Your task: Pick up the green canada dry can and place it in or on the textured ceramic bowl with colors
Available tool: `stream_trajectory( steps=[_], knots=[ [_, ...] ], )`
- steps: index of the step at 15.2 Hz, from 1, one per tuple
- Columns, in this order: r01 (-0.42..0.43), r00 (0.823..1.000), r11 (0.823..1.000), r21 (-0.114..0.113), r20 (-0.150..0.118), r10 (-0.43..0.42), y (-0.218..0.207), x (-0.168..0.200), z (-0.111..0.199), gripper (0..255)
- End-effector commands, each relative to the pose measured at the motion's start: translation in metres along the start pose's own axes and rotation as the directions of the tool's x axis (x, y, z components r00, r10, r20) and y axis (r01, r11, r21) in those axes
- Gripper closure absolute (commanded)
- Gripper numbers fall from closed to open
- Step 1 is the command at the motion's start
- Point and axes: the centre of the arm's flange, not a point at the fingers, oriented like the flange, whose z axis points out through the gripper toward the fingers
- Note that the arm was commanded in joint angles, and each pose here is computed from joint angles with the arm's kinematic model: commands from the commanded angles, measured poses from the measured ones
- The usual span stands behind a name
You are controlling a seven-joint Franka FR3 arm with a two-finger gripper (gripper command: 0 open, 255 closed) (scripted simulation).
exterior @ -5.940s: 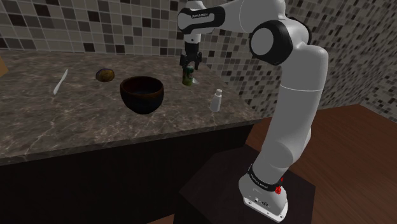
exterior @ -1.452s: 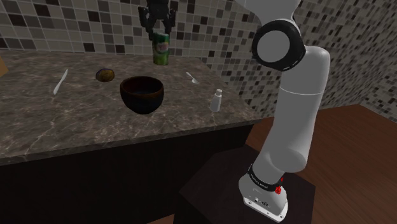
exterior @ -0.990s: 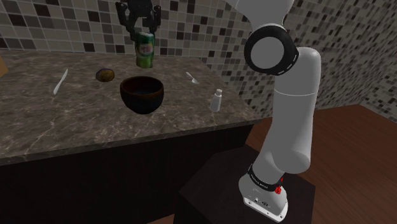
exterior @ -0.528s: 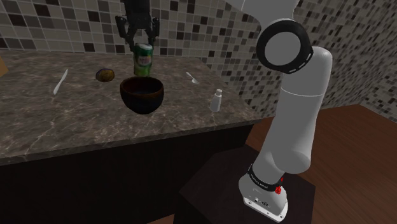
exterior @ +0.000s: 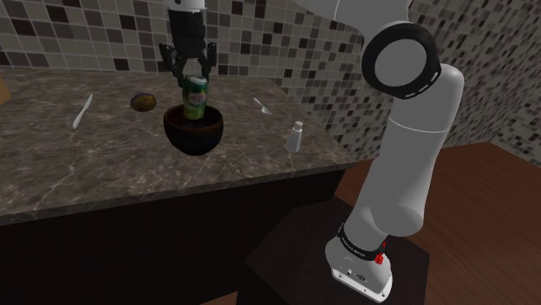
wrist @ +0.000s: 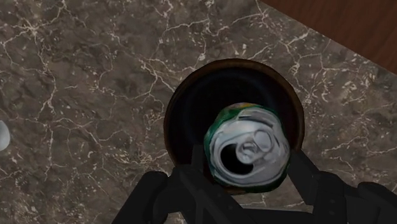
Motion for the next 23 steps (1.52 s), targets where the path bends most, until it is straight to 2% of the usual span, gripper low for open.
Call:
stream_trajectory(
  steps=[1,10,11,16,20,23],
  knots=[
    [0.0,1.0,1.0,0.0,-0.001,0.0,0.0,0.0,0.01,255],
    [0.0,1.0,1.0,0.0,-0.001,0.0,0.0,0.001,0.018,255],
    [0.0,1.0,1.0,0.0,-0.001,0.0,0.0,0.001,0.018,0],
    [0.0,1.0,1.0,0.0,-0.001,0.0,0.0,0.001,0.018,0],
    [0.0,1.0,1.0,0.0,-0.001,0.0,0.0,0.001,-0.032,0],
    [0.0,1.0,1.0,0.0,-0.001,0.0,0.0,0.001,-0.032,0]
  ],
)
